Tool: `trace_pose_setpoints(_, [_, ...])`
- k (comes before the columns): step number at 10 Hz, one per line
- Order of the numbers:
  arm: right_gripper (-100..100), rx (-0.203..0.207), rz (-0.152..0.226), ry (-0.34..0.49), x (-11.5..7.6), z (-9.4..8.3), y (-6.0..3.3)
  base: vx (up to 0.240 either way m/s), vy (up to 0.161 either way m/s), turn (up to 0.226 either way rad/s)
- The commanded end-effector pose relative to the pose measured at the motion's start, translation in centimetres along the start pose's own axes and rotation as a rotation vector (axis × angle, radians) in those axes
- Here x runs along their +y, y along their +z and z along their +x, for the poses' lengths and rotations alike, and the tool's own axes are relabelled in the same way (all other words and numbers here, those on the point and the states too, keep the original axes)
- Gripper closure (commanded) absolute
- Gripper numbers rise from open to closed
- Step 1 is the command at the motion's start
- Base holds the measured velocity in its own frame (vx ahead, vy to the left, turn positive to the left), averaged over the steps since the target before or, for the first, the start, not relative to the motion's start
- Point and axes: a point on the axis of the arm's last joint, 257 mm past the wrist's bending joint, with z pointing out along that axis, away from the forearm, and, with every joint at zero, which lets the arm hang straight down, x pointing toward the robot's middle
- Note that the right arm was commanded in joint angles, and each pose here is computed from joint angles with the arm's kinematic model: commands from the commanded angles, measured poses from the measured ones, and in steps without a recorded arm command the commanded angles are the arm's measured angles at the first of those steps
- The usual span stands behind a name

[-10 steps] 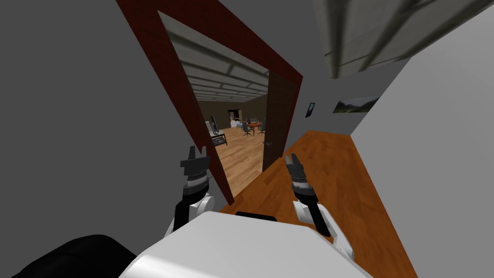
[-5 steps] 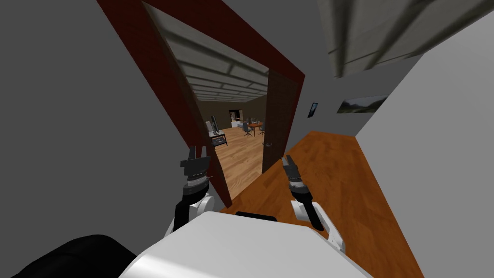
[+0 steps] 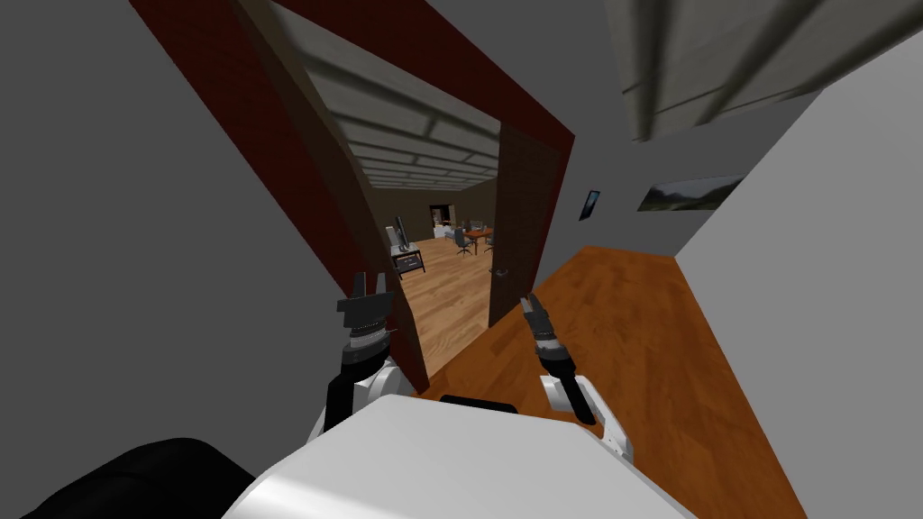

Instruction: Push the door open

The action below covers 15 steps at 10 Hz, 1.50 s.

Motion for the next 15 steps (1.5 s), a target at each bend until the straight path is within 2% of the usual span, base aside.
trace_pose_setpoints(1, [-100,0.014,0.019,0.012,-1.2,0.4,-0.16,0.093,-0.087,0.049])
trace_pose_setpoints(8, [-100,0.075,0.102,0.061,-6.0,2.6,-1.22,0.089,-0.083,0.042])
trace_pose_setpoints(15, [-100,0.133,0.187,0.111,-10.4,4.9,-2.66,0.082,-0.089,0.042])
